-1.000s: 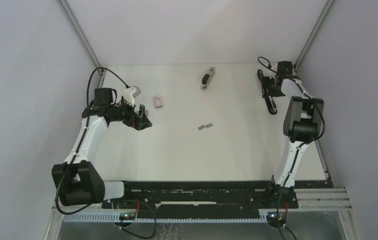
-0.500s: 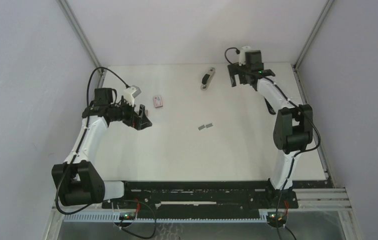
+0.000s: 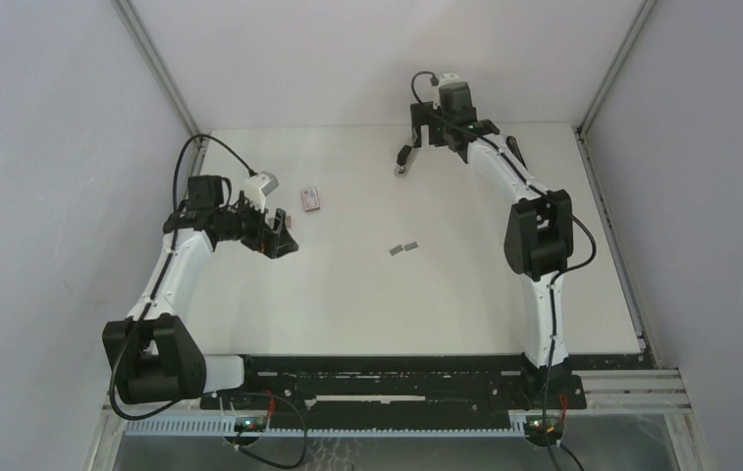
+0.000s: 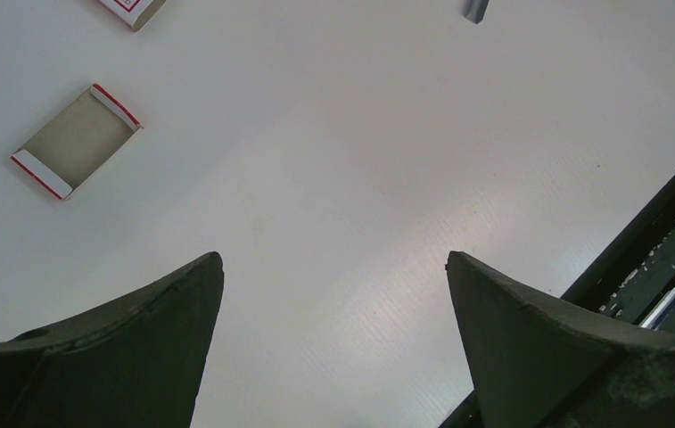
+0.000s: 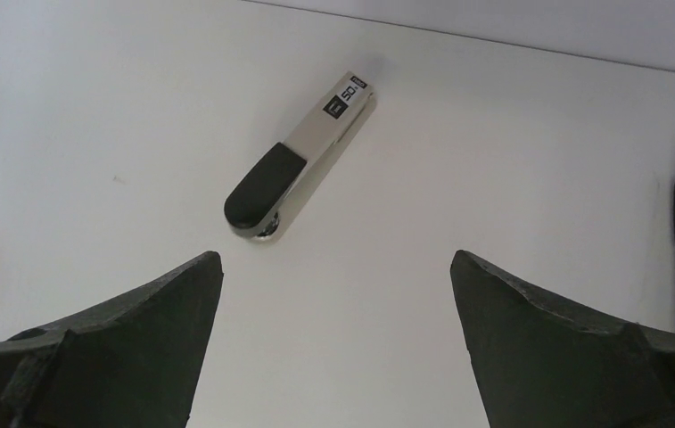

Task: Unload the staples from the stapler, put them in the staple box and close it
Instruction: Move the stapler to the center of the board.

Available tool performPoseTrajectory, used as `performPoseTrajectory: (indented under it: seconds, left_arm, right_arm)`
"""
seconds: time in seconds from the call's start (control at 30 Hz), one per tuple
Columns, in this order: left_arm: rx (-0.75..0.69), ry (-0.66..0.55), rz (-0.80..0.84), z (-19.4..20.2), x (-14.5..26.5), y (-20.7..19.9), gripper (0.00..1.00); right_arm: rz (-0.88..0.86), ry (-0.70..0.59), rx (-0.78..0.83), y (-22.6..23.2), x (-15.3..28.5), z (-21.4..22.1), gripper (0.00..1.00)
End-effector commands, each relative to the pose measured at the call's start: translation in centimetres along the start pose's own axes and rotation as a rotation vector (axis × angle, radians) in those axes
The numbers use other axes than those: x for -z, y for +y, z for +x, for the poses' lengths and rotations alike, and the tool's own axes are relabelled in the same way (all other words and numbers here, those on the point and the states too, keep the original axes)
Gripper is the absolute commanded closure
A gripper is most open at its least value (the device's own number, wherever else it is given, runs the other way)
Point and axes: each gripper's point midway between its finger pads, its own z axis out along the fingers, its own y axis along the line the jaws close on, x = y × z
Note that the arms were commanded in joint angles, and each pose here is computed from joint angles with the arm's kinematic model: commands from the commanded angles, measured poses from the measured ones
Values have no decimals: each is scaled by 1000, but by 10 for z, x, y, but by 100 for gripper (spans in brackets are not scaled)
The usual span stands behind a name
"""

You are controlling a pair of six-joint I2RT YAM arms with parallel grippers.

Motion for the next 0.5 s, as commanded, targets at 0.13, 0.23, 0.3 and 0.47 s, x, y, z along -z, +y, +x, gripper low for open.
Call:
performPoseTrajectory:
  seconds: [0.13,0.23,0.3,0.47]
  left_arm:
    - [-56,-2,-17,4,1,5,0]
    - [-67,3,-12,6,1,4,0]
    - [-72,6,-11,8,1,4,0]
    - [-73,10,-12,8,1,4,0]
  right_arm:
    - [107,-107,-148,24,-30,-21,0]
    - [130,-111,-161,32,-44,-16,0]
    - [145,-120,-159,37,-52,-14,0]
    - [183,-117,-152,44,-68,-3,0]
